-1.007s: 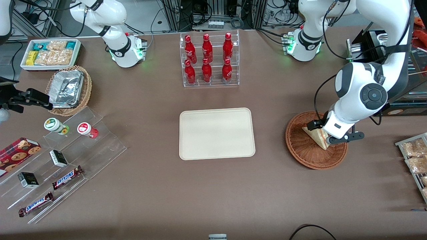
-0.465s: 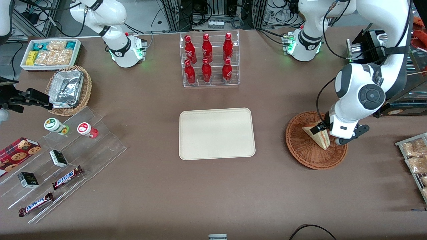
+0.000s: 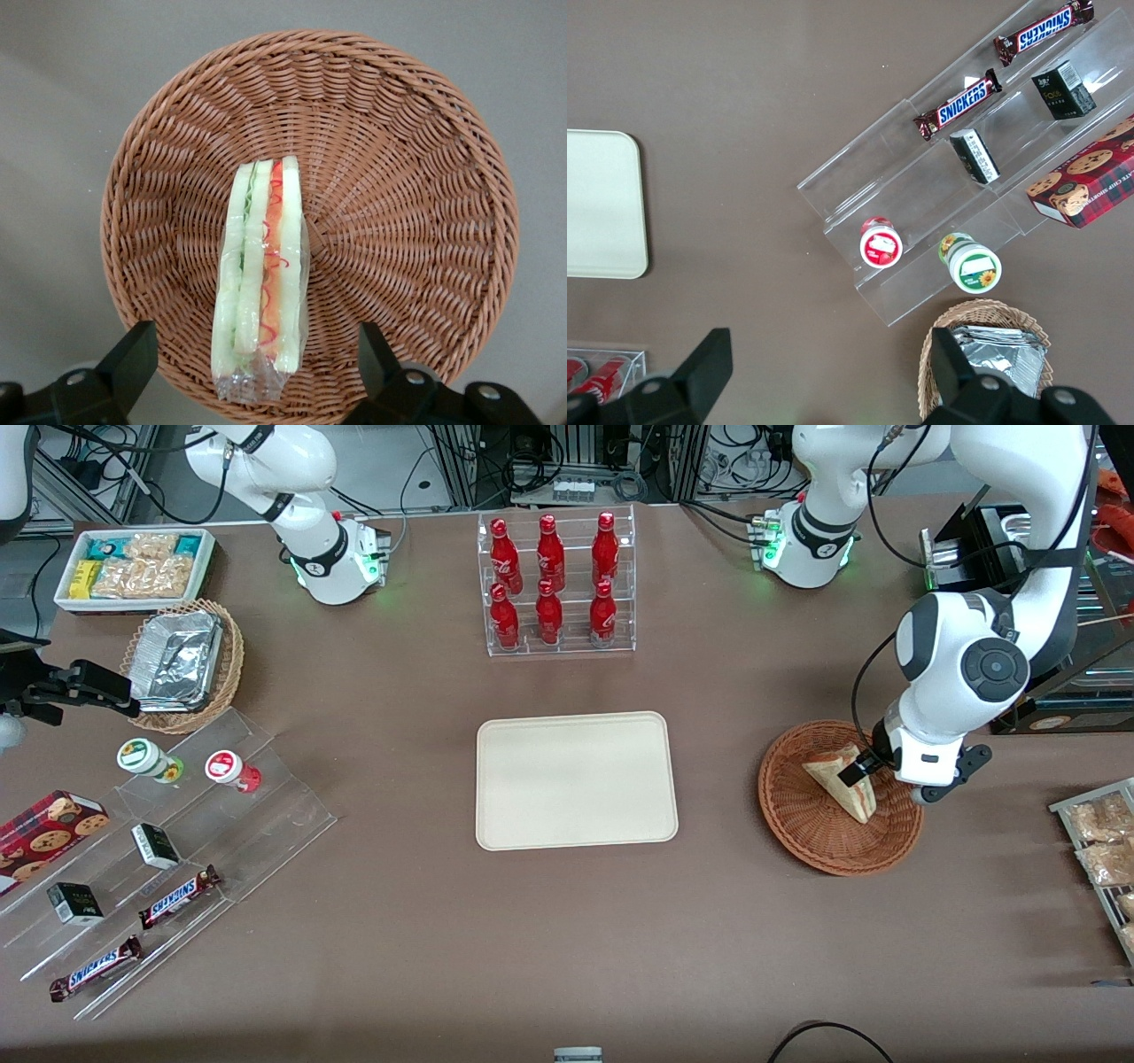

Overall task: Place sandwich from basket to tray
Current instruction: 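Lower the left gripper and close it on the wrapped sandwich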

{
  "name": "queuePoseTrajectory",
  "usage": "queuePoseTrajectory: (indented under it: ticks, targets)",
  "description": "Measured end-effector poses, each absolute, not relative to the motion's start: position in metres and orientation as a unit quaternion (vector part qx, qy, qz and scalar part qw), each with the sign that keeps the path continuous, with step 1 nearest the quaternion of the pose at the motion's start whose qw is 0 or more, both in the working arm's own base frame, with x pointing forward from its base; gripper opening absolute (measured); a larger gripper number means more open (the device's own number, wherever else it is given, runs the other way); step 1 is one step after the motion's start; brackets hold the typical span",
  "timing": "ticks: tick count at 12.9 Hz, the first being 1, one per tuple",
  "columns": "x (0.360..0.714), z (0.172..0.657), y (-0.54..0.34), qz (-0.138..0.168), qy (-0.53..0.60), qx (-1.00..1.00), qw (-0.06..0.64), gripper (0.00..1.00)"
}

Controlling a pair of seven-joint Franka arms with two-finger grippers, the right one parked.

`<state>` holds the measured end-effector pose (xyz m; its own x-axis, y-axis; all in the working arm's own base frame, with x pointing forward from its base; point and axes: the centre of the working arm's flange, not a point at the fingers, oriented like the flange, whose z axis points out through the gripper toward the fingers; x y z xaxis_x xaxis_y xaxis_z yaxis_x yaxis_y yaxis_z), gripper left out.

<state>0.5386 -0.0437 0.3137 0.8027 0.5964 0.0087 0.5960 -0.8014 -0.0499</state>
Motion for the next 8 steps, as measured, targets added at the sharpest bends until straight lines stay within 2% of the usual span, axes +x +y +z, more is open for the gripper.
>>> queuePoseTrajectory:
  ticks: [4, 8]
  targets:
    - [0.531, 0.298, -0.044, -0.008, -0.336, -0.942, 0.018, 1.00]
    - [0.523, 0.280, -0.044, -0.002, -0.345, -0.938, 0.020, 1.00]
